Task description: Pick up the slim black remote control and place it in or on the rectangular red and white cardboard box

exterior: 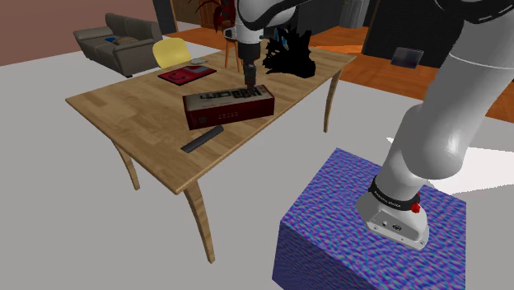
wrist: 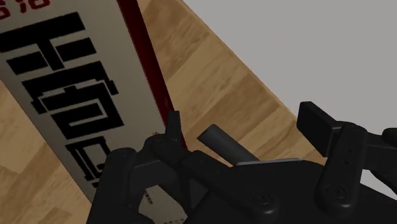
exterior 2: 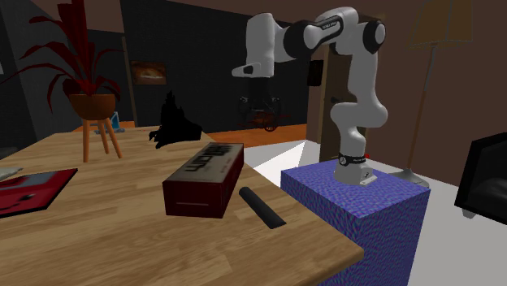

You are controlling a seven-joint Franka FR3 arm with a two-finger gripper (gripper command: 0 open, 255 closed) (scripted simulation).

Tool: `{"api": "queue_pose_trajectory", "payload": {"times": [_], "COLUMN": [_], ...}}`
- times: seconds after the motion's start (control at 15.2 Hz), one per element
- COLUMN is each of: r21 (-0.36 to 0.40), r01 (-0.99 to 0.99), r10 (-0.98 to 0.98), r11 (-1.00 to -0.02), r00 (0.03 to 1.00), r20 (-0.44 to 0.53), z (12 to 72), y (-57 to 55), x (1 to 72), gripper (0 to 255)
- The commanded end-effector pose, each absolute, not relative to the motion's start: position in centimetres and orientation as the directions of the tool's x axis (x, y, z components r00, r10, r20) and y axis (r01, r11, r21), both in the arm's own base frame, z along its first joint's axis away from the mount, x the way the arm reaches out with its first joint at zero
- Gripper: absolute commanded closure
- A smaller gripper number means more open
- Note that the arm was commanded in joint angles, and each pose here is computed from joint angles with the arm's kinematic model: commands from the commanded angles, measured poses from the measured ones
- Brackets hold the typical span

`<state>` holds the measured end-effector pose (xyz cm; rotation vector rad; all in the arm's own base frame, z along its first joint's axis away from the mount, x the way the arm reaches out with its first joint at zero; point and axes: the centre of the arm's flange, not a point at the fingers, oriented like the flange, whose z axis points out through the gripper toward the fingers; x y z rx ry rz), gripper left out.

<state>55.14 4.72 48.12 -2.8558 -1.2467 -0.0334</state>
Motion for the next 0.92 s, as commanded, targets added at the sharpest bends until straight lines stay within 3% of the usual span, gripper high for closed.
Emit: {"api": "queue_pose_trajectory", "payload": {"times": [0.0,0.86], "r21": [-0.021,-0.072], "r01": [0.788,0.987], "r10": [0.787,0.990], "r11": [-0.616,-0.142], "r00": [0.616,0.142], "r20": [0.023,-0.008], "z": [46.4,37.0], "y": [5.9,18.5], "x": [57.2,65.7], "gripper": [0,0]}}
